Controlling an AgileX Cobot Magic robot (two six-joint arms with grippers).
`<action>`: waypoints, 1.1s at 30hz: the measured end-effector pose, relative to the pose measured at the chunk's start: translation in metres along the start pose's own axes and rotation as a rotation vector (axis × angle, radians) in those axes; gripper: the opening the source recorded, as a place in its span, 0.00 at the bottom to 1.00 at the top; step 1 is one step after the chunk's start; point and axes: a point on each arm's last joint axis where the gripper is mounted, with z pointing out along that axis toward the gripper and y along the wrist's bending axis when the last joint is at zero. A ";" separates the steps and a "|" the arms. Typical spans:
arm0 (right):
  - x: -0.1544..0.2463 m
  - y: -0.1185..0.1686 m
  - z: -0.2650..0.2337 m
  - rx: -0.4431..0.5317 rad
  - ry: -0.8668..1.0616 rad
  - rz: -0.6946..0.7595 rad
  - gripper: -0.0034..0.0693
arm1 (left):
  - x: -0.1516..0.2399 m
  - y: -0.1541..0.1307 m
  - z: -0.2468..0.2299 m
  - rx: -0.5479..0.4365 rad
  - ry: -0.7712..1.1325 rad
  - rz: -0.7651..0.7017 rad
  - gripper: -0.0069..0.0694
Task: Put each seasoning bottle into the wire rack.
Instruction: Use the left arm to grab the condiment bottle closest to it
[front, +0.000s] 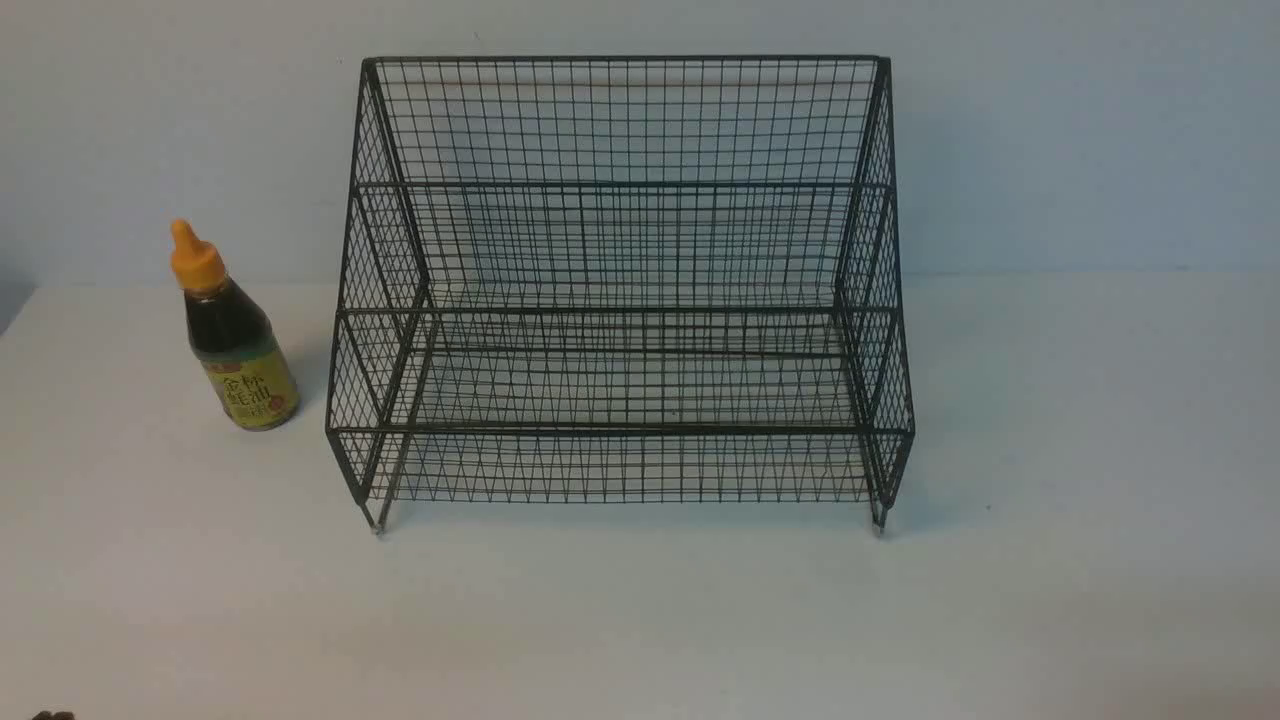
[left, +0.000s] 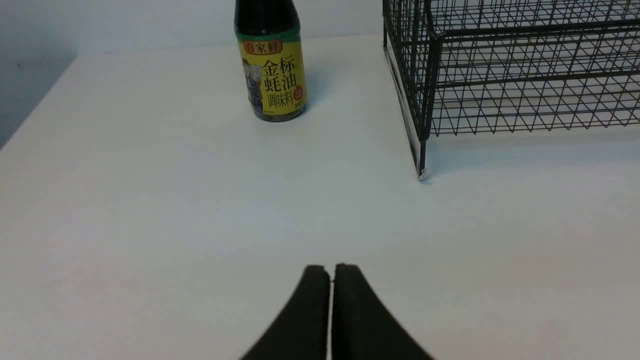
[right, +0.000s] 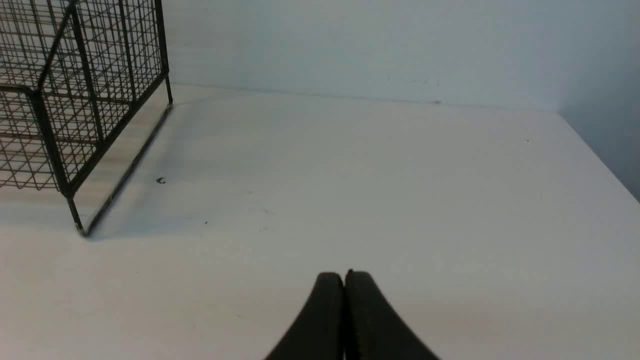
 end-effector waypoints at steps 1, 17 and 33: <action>0.000 0.000 0.000 0.000 0.000 0.000 0.03 | 0.000 0.000 0.000 0.000 0.000 0.000 0.08; 0.000 0.000 0.000 0.000 0.000 0.000 0.03 | 0.000 0.000 0.000 0.000 0.000 0.000 0.08; 0.000 0.000 0.000 0.000 0.000 0.000 0.03 | -0.009 -0.002 0.000 0.032 -0.102 -0.167 0.08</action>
